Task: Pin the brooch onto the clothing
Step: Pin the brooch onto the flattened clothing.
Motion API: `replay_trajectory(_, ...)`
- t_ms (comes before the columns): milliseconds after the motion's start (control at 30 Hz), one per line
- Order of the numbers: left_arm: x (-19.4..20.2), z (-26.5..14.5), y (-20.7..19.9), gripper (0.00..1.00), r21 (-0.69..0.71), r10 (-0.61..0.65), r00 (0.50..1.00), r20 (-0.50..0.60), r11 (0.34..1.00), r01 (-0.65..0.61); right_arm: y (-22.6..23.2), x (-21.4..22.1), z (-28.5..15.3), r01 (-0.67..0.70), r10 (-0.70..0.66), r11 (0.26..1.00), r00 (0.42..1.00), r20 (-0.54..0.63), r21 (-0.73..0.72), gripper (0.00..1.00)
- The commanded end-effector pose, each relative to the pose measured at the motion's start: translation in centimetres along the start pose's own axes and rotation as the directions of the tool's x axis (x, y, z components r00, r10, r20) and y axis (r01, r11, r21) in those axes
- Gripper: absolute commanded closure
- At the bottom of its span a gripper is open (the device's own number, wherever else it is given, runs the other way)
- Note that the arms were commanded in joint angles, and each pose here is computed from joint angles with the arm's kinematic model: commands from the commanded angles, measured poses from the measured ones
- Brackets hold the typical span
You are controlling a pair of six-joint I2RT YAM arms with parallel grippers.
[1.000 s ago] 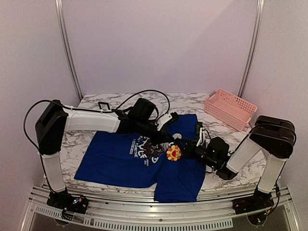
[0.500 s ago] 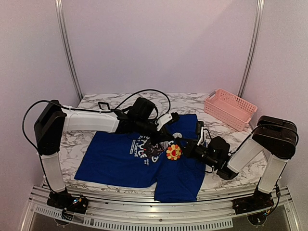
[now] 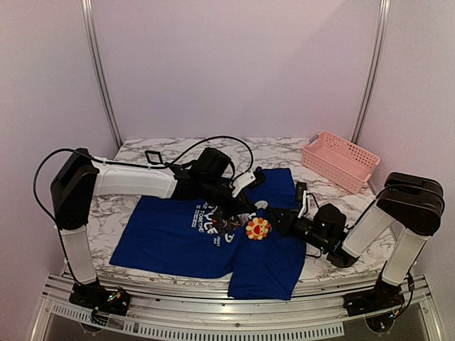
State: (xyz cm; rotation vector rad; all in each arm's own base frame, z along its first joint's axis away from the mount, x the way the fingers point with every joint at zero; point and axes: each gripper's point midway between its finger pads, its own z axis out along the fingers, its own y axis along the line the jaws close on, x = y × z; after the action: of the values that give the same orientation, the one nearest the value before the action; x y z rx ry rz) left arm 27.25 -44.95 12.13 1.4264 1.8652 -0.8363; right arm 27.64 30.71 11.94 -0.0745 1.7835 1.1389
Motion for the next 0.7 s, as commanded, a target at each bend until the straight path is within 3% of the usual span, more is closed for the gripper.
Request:
replay_trajectory(0, 1.8, -0.6, -0.2, 1.00, -0.013, 0.091, 0.994, -0.057, 0.996, -0.092, 3.9, -2.8, -2.5, 0.083, -0.063, 0.974, 0.993, 0.100, -0.212, 0.70)
replay_trajectory(167, 1.2, -0.3, 0.8, 1.00, -0.066, 0.302, 0.953, -0.033, 0.951, -0.304, 4.0, -1.8, -2.4, 0.079, -0.082, 0.973, 0.997, -0.004, -0.219, 0.66)
replay_trajectory(267, 1.5, 0.0, 0.8, 1.00, -0.074, 0.448, 0.893, -0.043, 0.890, -0.450, 0.0, -1.4, -0.9, 0.049, -0.050, 0.999, 0.994, -0.102, -0.008, 0.67)
replay_trajectory(333, 1.9, 0.3, 0.8, 1.00, -0.077, 0.550, 0.833, -0.062, 0.829, -0.554, -3.2, -2.0, -0.5, 0.007, 0.020, 0.982, 0.989, -0.143, 0.191, 0.68)
replay_trajectory(400, 2.3, 0.5, 0.8, 1.00, -0.077, 0.673, 0.736, -0.079, 0.732, -0.677, -6.3, -2.4, -0.8, -0.003, 0.071, 0.929, 0.983, -0.172, 0.370, 0.68)
replay_trajectory(533, 3.6, 0.9, 0.0, 0.98, -0.026, 0.829, 0.550, -0.100, 0.551, -0.834, -9.6, -3.1, -1.7, 0.013, 0.134, 0.829, 0.966, -0.221, 0.559, 0.69)
replay_trajectory(600, 4.1, 0.7, -0.6, 0.85, 0.014, 0.874, 0.476, -0.103, 0.479, -0.877, -11.0, -3.4, -2.1, 0.022, 0.158, 0.787, 0.959, -0.236, 0.617, 0.69)
replay_trajectory(667, 4.6, 0.3, -1.3, 0.65, 0.052, 0.910, 0.403, -0.103, 0.409, -0.911, -12.1, -3.5, -2.1, 0.034, 0.178, 0.754, 0.951, -0.254, 0.656, 0.69)
